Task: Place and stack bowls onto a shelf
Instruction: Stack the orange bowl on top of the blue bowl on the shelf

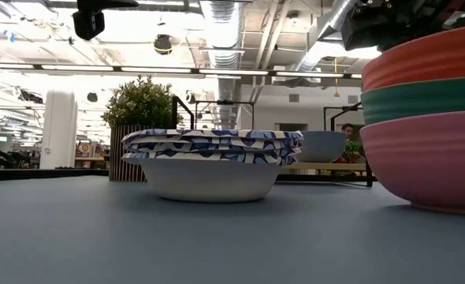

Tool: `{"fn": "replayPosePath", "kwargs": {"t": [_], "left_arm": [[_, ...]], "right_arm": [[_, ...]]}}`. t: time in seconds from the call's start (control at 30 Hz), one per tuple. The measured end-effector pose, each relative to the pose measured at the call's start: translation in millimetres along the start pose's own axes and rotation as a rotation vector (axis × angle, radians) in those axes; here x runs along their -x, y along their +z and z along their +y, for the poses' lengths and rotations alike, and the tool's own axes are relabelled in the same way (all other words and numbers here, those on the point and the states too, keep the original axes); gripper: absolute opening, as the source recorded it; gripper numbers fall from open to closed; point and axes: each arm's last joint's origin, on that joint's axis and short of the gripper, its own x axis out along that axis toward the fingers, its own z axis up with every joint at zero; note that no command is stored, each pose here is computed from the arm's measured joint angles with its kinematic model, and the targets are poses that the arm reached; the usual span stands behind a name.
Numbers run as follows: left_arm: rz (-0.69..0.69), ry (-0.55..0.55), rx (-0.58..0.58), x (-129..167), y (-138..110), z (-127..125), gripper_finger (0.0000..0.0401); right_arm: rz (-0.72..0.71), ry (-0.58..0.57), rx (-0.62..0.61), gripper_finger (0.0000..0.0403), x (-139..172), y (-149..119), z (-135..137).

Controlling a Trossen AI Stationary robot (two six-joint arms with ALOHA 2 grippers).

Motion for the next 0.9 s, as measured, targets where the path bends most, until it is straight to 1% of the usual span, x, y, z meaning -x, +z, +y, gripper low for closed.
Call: {"fn": "replayPosePath", "kwargs": {"t": [0.27, 0.6, 0.7, 0.9], "left_arm": [[0.0, 0.0, -0.006, -0.1, 0.0, -0.1, 0.0112], [0.0, -0.001, -0.011, 0.0, 0.0, 0.0, 0.0112], [0.0, 0.0, -0.011, -0.1, 0.0, 0.0, 0.0112], [0.001, 0.0, -0.027, -0.1, 0.0, 0.0, 0.0112]], "right_arm": [[0.001, 0.004, -0.003, 0.0068, 0.1, 0.1, 0.2], [0.004, 0.004, 0.004, 0.0098, 0.1, -0.2, 0.1], [0.01, 0.02, 0.005, 0.0108, 0.5, -0.4, 0.6], [-0.012, 0.036, 0.026, 0.0112, 10.7, 5.7, 4.0]]}}
